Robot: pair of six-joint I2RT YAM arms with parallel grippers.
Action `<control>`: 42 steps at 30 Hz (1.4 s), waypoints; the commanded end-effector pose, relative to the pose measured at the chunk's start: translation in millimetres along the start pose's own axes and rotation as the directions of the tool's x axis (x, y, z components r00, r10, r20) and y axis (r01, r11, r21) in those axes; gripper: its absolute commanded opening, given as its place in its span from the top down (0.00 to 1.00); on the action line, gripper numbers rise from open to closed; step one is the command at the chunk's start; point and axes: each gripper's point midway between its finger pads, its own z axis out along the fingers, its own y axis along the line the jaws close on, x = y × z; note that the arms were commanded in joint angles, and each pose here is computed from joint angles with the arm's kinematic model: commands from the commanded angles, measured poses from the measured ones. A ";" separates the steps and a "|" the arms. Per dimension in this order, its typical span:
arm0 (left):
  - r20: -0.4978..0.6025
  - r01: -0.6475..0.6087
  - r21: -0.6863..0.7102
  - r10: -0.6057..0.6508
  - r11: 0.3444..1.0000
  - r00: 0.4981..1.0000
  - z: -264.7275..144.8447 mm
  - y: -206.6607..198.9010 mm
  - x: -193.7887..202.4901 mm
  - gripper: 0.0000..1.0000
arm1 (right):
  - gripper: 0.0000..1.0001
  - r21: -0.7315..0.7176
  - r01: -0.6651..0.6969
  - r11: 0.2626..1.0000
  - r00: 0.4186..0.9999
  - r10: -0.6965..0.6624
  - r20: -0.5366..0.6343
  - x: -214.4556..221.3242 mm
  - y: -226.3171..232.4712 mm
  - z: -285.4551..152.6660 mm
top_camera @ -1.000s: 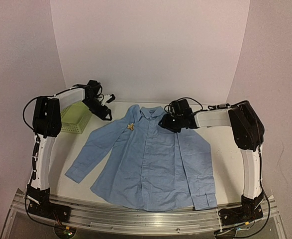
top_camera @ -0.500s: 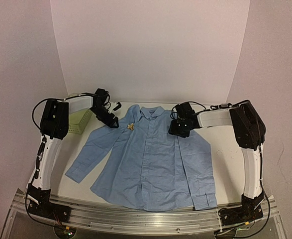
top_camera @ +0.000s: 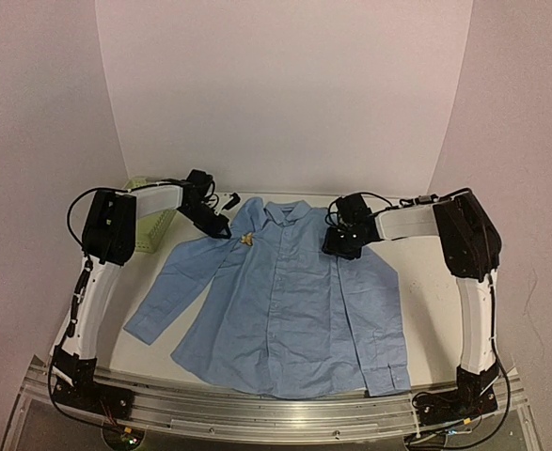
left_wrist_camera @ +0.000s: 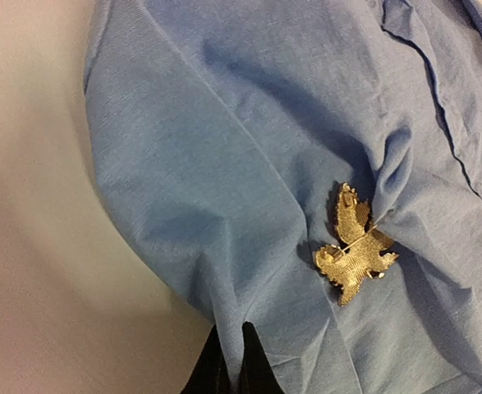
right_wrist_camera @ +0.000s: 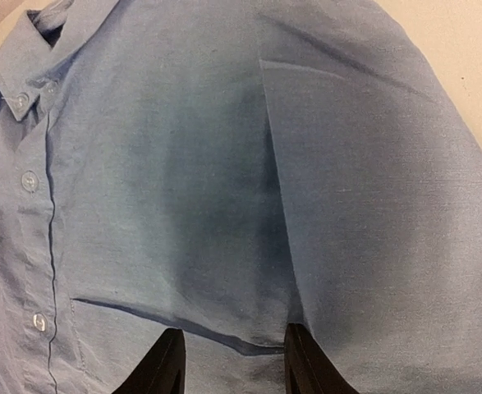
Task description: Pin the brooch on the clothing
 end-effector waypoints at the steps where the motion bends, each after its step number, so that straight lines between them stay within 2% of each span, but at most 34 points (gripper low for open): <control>1: 0.052 0.054 -0.009 -0.053 0.999 0.997 -41.7 13.9 -18.4 1.00 | 0.60 0.022 -0.034 0.999 0.998 0.035 -0.051 9.5 -19.0 20.4; 9: 0.098 -0.051 -0.074 0.058 0.996 0.994 -132.0 -9.7 -52.3 1.00 | 0.60 0.027 -0.029 0.999 0.997 0.030 -0.069 10.5 -27.6 35.5; 15: 0.042 -0.079 -0.014 0.080 0.997 0.996 -148.3 -47.7 -46.8 1.00 | 0.60 0.026 -0.050 0.998 0.994 0.052 -0.093 16.0 -32.7 47.8; 19: 0.009 -0.103 -0.009 0.103 0.995 0.995 -141.8 -54.6 -37.2 1.00 | 0.60 0.004 -0.061 0.998 0.992 0.061 -0.113 20.3 -29.4 50.2; 26: -0.076 -0.083 -0.142 0.073 0.986 0.994 -104.0 0.6 -2.3 1.00 | 0.59 0.005 -0.057 0.998 0.992 0.057 -0.112 20.0 -30.0 47.8; 36: -0.052 -0.083 -0.279 0.071 0.957 0.996 -61.5 52.4 -6.0 1.00 | 0.58 0.013 -0.055 0.998 0.991 0.057 -0.123 26.6 -33.8 45.3; 42: -0.010 -0.048 -0.303 0.048 0.952 0.999 -46.8 65.0 -9.7 0.98 | 0.56 -0.035 -0.007 0.999 0.993 0.003 -0.114 17.6 -22.0 40.9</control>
